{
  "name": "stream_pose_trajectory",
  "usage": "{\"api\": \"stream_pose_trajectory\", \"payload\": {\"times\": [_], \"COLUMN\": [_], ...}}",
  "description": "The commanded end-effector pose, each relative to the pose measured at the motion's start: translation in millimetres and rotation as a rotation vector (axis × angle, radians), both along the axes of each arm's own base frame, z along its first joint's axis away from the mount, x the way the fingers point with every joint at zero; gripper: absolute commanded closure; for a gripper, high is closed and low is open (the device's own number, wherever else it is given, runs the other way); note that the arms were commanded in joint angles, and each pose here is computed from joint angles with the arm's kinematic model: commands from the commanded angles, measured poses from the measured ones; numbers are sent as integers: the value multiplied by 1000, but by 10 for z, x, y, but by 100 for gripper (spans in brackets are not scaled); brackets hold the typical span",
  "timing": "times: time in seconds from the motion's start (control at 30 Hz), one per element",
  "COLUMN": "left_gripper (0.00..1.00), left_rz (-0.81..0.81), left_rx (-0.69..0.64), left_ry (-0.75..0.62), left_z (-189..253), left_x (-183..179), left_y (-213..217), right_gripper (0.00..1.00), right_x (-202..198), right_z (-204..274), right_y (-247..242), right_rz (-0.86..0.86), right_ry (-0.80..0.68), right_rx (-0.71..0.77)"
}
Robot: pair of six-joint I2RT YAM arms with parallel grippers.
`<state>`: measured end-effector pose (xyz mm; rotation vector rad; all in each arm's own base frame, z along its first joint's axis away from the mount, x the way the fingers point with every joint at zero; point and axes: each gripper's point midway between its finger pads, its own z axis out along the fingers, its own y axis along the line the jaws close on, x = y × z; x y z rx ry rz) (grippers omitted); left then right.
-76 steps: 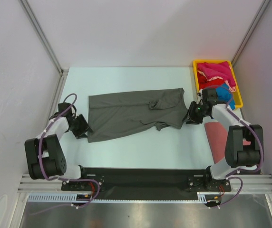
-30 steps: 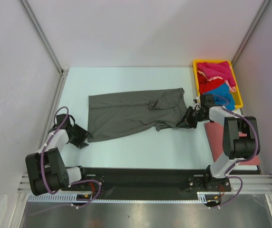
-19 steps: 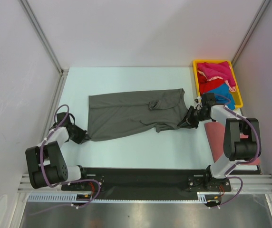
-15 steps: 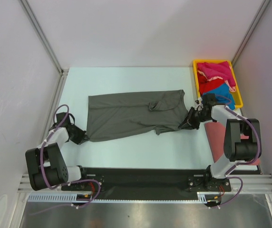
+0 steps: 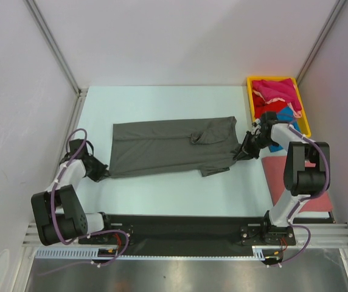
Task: Fold and stack the t-shirts
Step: Fold the tshirt
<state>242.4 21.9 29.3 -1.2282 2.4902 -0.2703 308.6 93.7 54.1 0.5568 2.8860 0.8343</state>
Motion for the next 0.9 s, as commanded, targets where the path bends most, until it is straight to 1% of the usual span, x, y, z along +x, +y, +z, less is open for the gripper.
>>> {"api": "stream_pose_trajectory", "payload": {"times": [0.0,0.17,0.3,0.37,0.47,0.53,0.57,0.63,0.7,0.73,0.8,0.83,0.87], "left_gripper": [100,100,100,100,100,100,100,100,100,100,100,100,100], "left_rz": [-23,-36,-60,-73,-90,-97,-104,-118,-133,-138,-154,-161,-166], "left_rx": [72,78,78,79,93,89,86,69,56,42,26,15,18], "left_ry": [-13,-32,-84,-124,-162,-161,-178,-181,-203,-186,-207,-188,-207], "left_z": [113,174,314,414,546,548,599,583,634,583,659,601,663], "left_x": [43,33,120,220,358,423,492,576,708,755,899,939,1035], "left_y": [146,141,125,128,153,156,158,131,101,87,52,44,47], "right_gripper": [89,90,90,90,90,89,89,89,90,90,89,90,89], "right_x": [74,-228,-262,-172,81,304,354,526,613,709,784,871,909], "right_z": [130,25,96,158,244,343,282,327,254,292,235,279,276], "right_y": [-115,-68,-34,-5,48,66,86,94,112,116,116,112,108], "right_rz": [21,38,31,26,1,-16,-19,-23,-29,-28,-35,-37,-36], "right_ry": [-35,12,-2,-25,-49,-82,-58,-66,-38,-59,-43,-58,-59], "right_rx": [-42,-13,7,31,77,96,113,129,147,153,161,165,164]}}
